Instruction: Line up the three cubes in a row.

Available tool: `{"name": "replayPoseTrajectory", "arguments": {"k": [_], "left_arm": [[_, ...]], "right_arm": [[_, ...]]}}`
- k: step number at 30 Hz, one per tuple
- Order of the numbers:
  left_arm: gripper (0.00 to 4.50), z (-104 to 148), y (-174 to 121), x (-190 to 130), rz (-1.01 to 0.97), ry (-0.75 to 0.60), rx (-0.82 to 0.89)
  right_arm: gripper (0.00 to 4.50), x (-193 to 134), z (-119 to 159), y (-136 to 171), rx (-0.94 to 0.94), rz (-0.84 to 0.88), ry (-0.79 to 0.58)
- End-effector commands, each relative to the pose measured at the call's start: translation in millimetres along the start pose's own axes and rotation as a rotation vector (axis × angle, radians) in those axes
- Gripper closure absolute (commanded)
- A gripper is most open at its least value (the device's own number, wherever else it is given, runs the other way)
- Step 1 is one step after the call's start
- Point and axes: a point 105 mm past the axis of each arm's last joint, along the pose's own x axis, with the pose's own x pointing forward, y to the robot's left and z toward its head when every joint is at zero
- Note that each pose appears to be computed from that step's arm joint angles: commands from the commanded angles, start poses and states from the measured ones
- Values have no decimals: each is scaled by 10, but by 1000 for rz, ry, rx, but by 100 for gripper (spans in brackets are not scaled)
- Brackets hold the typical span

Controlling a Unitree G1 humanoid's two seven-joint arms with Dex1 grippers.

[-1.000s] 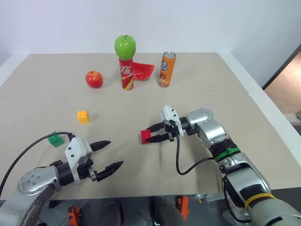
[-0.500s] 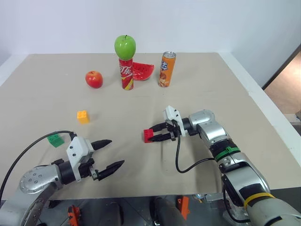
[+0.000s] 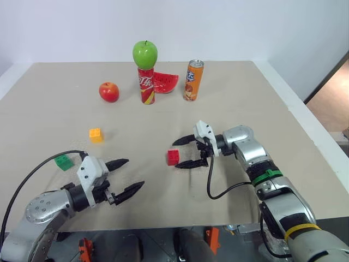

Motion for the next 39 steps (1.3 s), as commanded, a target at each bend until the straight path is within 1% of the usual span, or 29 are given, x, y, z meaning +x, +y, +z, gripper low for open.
{"name": "replayPoseTrajectory", "arguments": {"k": [1, 3, 6, 8, 10, 13, 16, 21, 28, 31, 35, 39], "left_arm": [[0, 144, 292, -174, 228, -83, 0], [0, 184, 469, -288, 383, -128, -21], [0, 220, 606, -415, 538, -165, -21], [0, 257, 727, -610, 744, -217, -15], [0, 242, 812, -809, 924, -219, 6], [0, 59, 894, -1000, 1108, -173, -26], [0, -80, 934, -1035, 1211, -148, -53], [0, -176, 957, -944, 1290, -159, -102], [0, -264, 932, -727, 1252, -140, -127], [0, -308, 934, -713, 1255, -125, -134], [0, -370, 967, -709, 1274, -119, -158], [0, -403, 1011, -665, 1260, -107, -158]], "right_arm": [[2, -95, 310, -44, -73, -54, -85], [2, -123, 423, -54, -88, -89, -120], [2, -137, 514, -42, -96, -116, -151], [2, -129, 564, -2, -118, -129, -161], [2, -115, 576, 39, -127, -129, -157], [2, -82, 589, 95, -119, -103, -168], [2, -44, 579, 148, -128, -72, -161], [2, 2, 595, 143, -150, -53, -157], [2, 24, 630, 104, -169, -50, -153], [2, 28, 641, 99, -172, -47, -154], [2, 43, 759, 129, -148, -15, -223], [2, 67, 762, 137, -157, -7, -217]]}}
